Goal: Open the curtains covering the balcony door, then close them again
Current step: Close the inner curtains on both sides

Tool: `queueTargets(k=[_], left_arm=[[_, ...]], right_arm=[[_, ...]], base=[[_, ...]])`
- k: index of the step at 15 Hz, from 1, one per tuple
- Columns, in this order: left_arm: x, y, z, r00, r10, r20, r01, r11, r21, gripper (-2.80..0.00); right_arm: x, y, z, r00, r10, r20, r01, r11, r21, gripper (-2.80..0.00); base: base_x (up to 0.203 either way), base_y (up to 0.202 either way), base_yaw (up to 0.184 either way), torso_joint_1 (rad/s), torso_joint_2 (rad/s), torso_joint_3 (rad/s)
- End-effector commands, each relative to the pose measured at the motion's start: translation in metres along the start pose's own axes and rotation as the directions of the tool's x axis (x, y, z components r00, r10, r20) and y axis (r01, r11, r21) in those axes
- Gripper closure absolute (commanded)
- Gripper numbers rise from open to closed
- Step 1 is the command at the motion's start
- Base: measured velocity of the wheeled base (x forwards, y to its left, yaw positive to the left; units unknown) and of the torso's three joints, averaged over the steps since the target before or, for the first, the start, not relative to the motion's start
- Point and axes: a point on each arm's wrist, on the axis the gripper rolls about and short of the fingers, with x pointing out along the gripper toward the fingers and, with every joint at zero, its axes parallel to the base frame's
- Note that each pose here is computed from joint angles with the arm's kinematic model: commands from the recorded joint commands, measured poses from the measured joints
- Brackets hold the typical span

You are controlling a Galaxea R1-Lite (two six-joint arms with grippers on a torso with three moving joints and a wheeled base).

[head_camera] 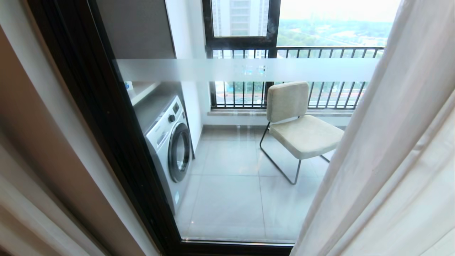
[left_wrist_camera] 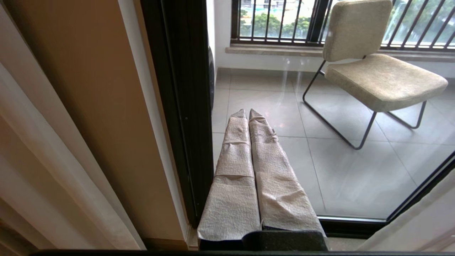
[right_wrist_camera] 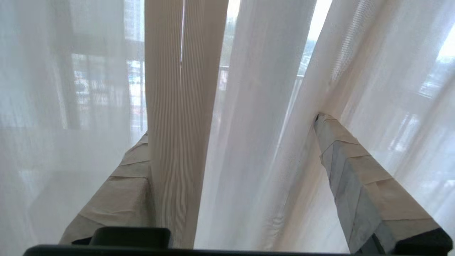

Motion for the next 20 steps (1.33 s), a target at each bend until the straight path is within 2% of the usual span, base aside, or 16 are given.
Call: queueTargets(k=[1, 6, 15, 16, 17, 20], left_arm=[[0.000, 0.000, 0.000, 1.000, 0.001, 0.001, -0.001, 1.000, 0.000, 0.00], [0.000, 0.000, 0.000, 1.000, 0.001, 0.001, -0.001, 1.000, 0.000, 0.00], [0.000, 0.000, 0.000, 1.000, 0.001, 0.001, -0.001, 1.000, 0.000, 0.00], [0.000, 0.000, 0.000, 1.000, 0.001, 0.002, -0.001, 1.000, -0.001, 0.00], [0.000, 0.000, 0.000, 1.000, 0.001, 0.001, -0.001, 1.000, 0.000, 0.00], [0.000, 0.000, 0.000, 1.000, 0.001, 0.001, -0.001, 1.000, 0.000, 0.00]], right_arm=[[-0.037, -0.008, 0.006, 1.000, -0.006, 0.027, 0.006, 1.000, 0.001, -2.80], [-0.097, -0.012, -0.030, 0.998, 0.012, -0.058, -0.014, 1.000, -0.022, -2.80], [-0.098, -0.009, -0.045, 0.996, 0.015, -0.090, -0.018, 0.999, -0.030, -2.80], [-0.098, -0.009, -0.046, 0.996, 0.016, -0.089, -0.018, 0.999, -0.029, -1.14], [-0.099, -0.009, -0.047, 0.997, 0.015, -0.081, -0.017, 1.000, -0.026, 0.00], [-0.100, -0.008, -0.049, 0.998, 0.012, -0.066, -0.014, 1.000, -0.021, 0.00]], base=[[0.000, 0.000, 0.000, 0.000, 0.00, 0.000], [0.000, 0.000, 0.000, 0.000, 0.00, 0.000], [0.000, 0.000, 0.000, 0.000, 0.00, 0.000], [0.000, 0.000, 0.000, 0.000, 0.00, 0.000], [0.000, 0.000, 0.000, 0.000, 0.00, 0.000], [0.000, 0.000, 0.000, 0.000, 0.00, 0.000]])
